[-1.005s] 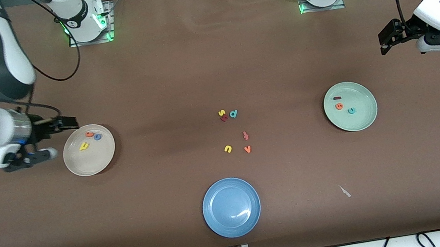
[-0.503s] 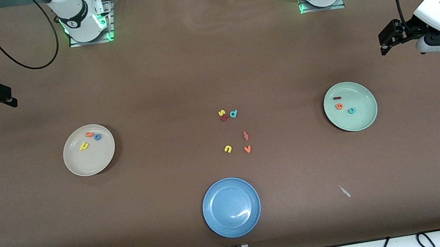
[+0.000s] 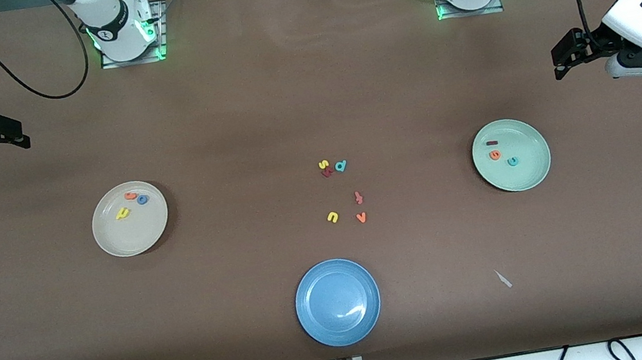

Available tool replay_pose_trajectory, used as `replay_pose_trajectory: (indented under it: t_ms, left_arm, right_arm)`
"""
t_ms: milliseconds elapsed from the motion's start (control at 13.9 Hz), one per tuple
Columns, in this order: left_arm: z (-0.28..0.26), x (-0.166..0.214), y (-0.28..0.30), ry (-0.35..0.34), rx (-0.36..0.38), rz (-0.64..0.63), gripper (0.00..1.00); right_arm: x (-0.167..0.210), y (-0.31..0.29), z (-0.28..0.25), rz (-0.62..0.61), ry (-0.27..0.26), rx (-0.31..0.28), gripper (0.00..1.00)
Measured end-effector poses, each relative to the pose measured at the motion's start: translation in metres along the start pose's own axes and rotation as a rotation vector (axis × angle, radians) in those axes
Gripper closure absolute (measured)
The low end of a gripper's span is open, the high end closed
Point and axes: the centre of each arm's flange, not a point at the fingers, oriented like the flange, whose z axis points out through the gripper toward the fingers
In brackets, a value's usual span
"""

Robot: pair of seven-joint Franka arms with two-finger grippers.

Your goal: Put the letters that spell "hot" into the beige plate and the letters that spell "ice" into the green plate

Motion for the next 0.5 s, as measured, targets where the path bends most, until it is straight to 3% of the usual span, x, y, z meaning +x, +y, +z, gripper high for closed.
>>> replay_pose_trajectory:
  t_ms: [503]
  left_arm:
    - [0.0002, -0.0001, 0.0, -0.001, 0.0, 0.0, 0.0]
  right_arm:
    - [-0.0015, -0.0033, 0.0015, 0.011, -0.019, -0.002, 0.0]
